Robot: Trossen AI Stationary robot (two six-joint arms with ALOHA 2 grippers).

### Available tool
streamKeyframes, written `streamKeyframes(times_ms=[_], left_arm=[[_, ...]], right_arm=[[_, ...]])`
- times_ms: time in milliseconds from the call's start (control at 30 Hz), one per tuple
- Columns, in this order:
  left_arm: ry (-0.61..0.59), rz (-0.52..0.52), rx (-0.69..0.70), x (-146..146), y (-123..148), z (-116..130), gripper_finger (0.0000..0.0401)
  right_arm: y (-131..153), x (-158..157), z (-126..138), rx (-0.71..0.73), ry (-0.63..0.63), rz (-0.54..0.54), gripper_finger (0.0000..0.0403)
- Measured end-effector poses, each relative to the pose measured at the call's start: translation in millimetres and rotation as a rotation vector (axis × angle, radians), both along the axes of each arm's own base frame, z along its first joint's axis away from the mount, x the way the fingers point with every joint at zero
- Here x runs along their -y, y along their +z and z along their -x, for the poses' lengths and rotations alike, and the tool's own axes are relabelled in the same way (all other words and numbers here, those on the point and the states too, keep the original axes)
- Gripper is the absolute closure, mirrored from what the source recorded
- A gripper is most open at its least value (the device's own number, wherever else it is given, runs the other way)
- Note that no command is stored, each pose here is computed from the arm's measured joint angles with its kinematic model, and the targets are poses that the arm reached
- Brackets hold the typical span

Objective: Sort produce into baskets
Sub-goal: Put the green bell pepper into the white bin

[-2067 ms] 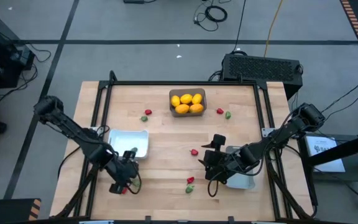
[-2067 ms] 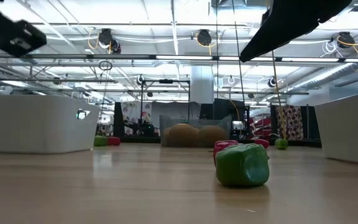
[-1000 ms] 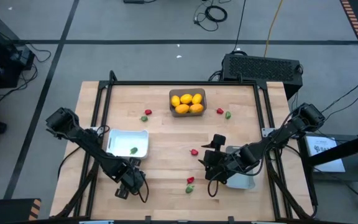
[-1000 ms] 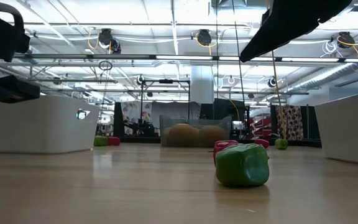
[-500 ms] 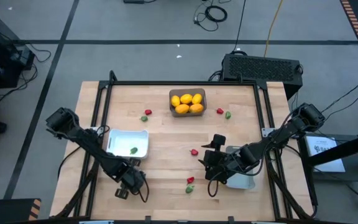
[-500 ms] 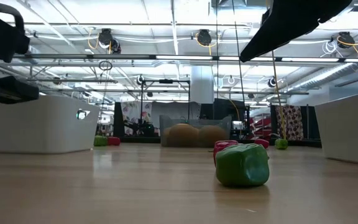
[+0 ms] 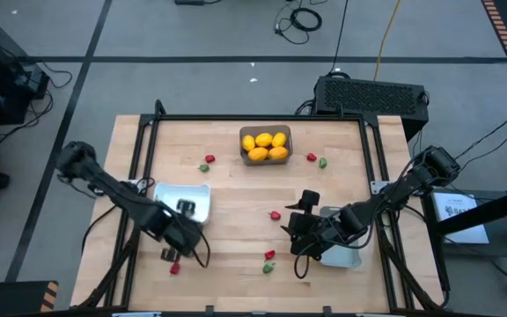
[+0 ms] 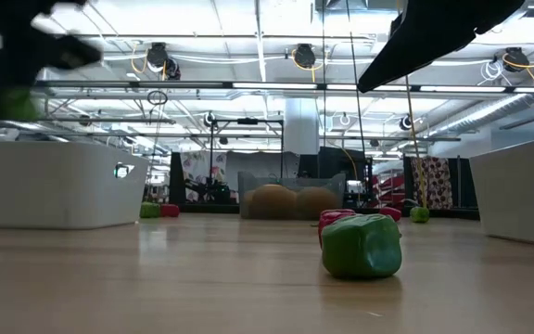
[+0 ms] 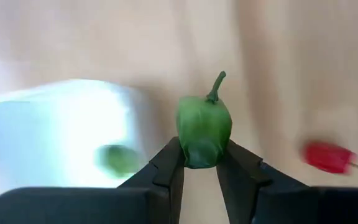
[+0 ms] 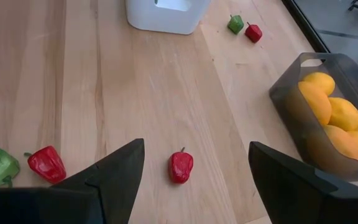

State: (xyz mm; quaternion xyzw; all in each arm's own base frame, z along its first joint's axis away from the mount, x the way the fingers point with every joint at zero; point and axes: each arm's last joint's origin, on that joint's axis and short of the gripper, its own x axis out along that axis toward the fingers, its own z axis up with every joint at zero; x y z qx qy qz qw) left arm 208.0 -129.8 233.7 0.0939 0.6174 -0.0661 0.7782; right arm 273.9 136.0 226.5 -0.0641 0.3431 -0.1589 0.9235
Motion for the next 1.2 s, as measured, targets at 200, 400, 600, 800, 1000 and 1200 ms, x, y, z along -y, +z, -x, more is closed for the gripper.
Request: streamKeyframes(times_ms=[200, 400, 600, 800, 1000, 1200], left_arm=[[0.149, -0.164, 0.216, -36.1, 37.7, 15.3, 0.0313], [0.228, -0.154, 0.198, -56.8, 36.9, 22.0, 0.0313], [0.263, -0.196, 0.123, -67.8, 15.3, 25.4, 0.0312], [0.261, -0.22, 0.08, -70.2, 3.2, 30.0, 0.0312], [0.262, -0.213, 0.092, -69.8, 3.0, 28.8, 0.0276], [0.26, -0.209, 0.101, -69.5, 3.2, 27.8, 0.02]], right_arm=[[0.0, 0.0, 0.0, 0.0, 0.0, -0.001, 0.0124], [-0.1, 0.0, 0.0, 0.0, 0.0, -0.001, 0.0124], [0.0, 0.0, 0.0, 0.004, -0.008, -0.01, 0.0124], [-0.2, 0.0, 0.1, 0.008, -0.017, -0.02, 0.0124], [-0.2, 0.0, 0.1, 0.016, -0.032, -0.038, 0.0124], [-0.2, -0.2, 0.2, 0.02, -0.038, -0.047, 0.0124]])
